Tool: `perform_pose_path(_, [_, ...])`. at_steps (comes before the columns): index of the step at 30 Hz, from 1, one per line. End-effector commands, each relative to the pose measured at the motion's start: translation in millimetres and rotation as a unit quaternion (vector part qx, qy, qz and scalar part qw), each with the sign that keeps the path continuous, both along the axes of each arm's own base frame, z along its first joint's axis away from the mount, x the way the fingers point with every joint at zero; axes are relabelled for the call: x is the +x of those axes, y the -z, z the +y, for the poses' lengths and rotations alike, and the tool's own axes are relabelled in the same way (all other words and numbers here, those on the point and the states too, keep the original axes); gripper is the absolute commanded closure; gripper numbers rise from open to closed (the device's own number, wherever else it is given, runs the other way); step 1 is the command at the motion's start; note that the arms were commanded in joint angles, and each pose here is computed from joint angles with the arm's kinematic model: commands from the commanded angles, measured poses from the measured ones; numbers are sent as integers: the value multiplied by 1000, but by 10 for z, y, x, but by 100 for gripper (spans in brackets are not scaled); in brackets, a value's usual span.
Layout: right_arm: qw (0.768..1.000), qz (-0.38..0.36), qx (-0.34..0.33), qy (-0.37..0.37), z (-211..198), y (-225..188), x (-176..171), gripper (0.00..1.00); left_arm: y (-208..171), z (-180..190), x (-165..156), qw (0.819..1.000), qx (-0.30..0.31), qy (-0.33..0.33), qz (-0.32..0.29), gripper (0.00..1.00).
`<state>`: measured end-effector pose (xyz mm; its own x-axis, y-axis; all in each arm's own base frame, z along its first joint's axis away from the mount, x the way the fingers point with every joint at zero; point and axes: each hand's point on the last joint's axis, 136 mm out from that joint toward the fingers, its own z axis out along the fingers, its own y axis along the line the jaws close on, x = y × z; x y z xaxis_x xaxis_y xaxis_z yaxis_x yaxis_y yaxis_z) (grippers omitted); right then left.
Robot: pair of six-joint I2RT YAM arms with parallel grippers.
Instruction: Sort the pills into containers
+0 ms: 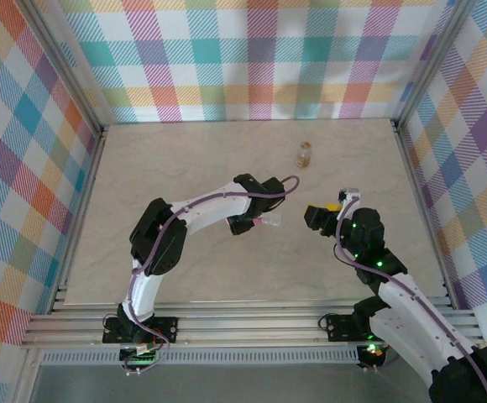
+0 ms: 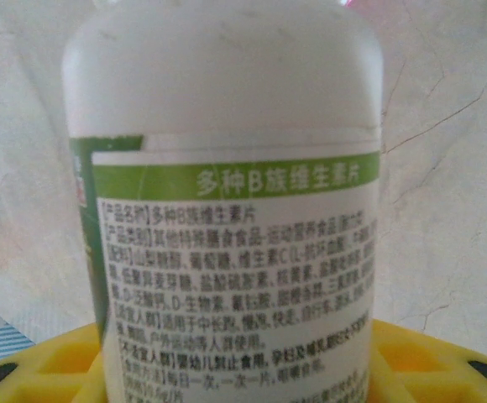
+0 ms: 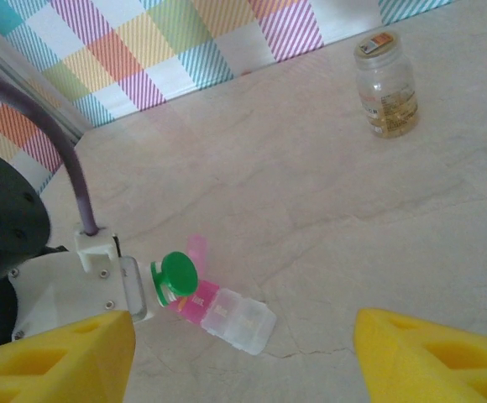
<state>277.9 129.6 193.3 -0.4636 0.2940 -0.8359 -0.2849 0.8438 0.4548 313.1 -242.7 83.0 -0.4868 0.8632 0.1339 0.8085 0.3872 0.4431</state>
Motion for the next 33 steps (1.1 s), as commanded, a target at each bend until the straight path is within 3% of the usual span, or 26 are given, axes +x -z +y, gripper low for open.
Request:
perform_pose_path(1, [1000, -19, 6, -10, 46, -115, 16, 29, 138, 162, -12, 998, 52, 10, 21, 100])
perform_pose_path(6, [1000, -16, 4, -14, 58, -109, 20, 29, 211, 260, 58, 994, 101, 22, 17, 100])
perform_pose_path(19, [1000, -14, 6, -16, 66, -116, 15, 29, -378, 208, 213, 995, 83, 49, -37, 100])
perform_pose_path(33, [1000, -8, 5, -17, 77, -87, 27, 29, 107, 207, 178, 987, 135, 82, 3, 100])
